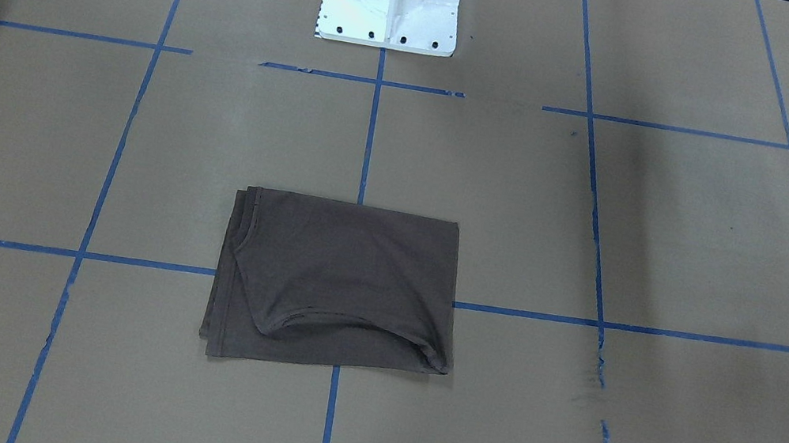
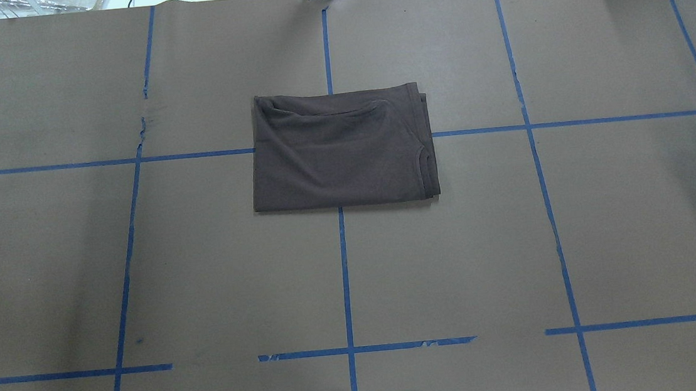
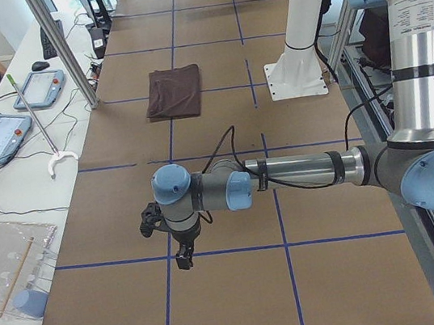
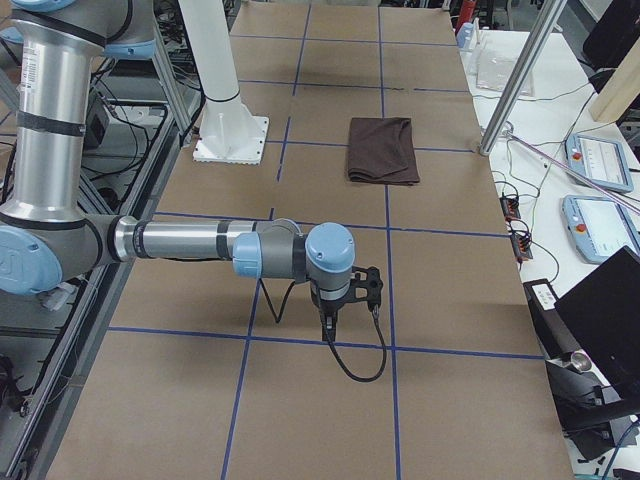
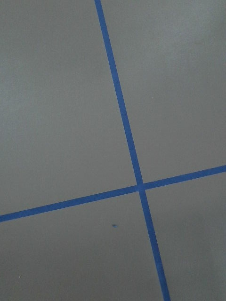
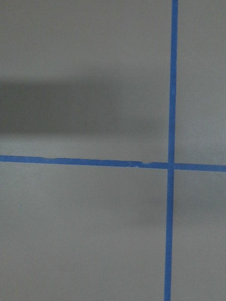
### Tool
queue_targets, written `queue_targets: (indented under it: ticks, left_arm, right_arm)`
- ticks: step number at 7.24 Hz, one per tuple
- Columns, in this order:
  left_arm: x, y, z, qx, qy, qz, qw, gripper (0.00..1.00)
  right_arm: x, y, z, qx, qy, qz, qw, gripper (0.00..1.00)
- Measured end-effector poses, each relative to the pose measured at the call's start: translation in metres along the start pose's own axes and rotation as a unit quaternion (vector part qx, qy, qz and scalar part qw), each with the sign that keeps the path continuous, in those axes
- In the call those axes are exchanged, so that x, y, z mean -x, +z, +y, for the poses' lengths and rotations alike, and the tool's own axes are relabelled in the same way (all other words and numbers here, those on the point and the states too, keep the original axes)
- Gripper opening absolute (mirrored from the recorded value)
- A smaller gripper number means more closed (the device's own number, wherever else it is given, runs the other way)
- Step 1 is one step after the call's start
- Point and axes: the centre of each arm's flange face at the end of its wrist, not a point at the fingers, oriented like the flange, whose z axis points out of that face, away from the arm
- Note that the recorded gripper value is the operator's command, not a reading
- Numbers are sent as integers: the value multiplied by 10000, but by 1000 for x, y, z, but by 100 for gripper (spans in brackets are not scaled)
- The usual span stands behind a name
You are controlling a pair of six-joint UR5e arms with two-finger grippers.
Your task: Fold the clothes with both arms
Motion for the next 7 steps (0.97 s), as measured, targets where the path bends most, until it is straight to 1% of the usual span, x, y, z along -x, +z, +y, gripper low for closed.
queue_targets:
  ticks: [1,2,7]
  left_arm:
    - [0,-1,-1,-7,3,-1,10000,100]
    - [0,-1,-1,-15,1,-3,10000,100]
    - [0,-3,-2,-38,-83,4,10000,100]
  right_arm:
    - [-4,3,-21,10,6,-8,10000,100]
    - [-5,5,-32,16,12,-20,10000,100]
    - [-3,4,-37,-31,66,-237,9997,100]
